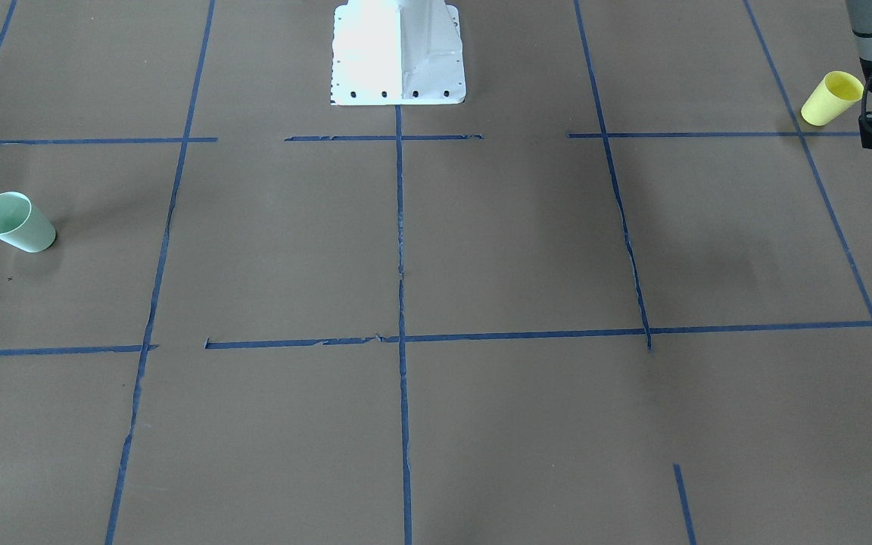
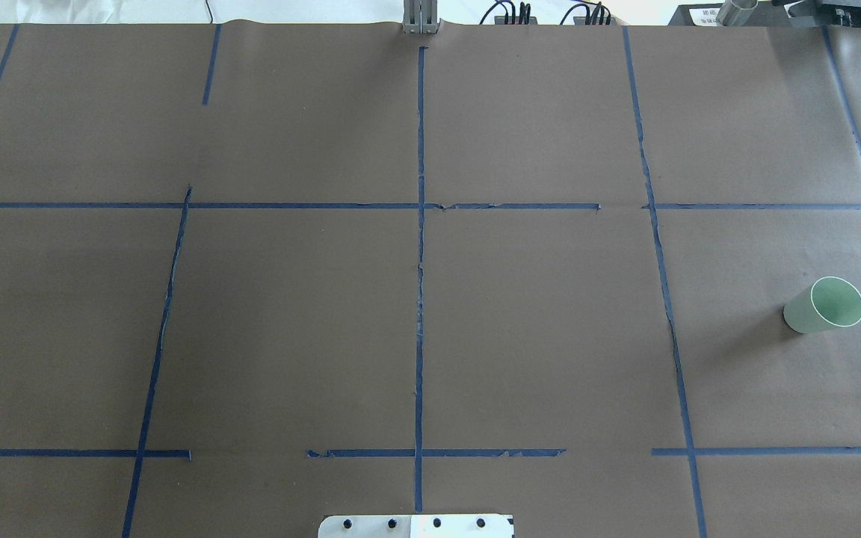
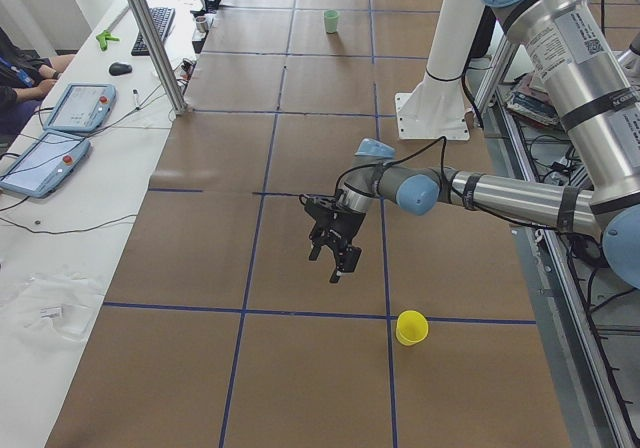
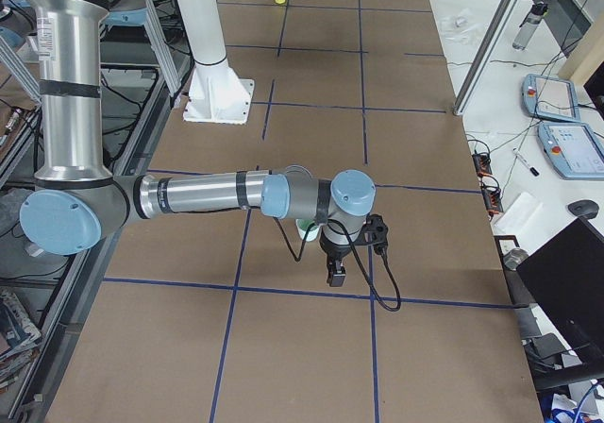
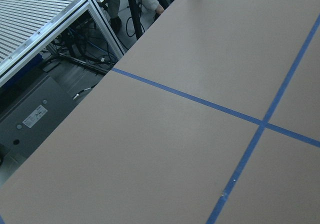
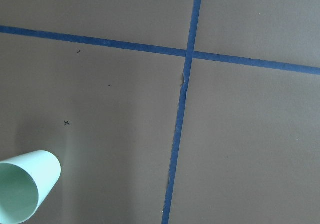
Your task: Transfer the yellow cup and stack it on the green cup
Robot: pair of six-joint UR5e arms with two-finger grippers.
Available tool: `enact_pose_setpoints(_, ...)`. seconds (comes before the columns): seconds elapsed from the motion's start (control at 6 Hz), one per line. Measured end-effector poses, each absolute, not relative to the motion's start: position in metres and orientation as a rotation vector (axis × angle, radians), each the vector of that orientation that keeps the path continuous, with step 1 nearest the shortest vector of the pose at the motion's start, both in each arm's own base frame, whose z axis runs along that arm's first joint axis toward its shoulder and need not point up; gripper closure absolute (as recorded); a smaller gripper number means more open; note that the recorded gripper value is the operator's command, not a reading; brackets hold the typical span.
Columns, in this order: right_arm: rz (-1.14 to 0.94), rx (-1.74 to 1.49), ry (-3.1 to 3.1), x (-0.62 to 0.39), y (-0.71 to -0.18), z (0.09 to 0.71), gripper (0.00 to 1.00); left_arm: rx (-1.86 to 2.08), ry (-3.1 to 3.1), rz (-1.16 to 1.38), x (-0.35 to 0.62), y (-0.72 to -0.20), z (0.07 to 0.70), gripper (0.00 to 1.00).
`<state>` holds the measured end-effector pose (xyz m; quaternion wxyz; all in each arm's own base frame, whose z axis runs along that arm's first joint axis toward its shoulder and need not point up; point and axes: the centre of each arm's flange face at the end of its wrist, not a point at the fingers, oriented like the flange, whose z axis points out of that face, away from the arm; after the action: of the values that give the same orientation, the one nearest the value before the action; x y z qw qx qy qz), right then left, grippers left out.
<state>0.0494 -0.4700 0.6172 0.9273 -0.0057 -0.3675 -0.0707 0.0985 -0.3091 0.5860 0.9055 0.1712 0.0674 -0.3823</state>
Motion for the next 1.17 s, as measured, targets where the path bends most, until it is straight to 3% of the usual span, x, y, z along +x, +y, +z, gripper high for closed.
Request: enact_pose_setpoints(1.17, -0.153, 0.011, -0.751, 0.049, -0.471, 0.607, 0.00, 0.408, -0.319, -1.229, 0.203, -0.237, 0.634, 0.00)
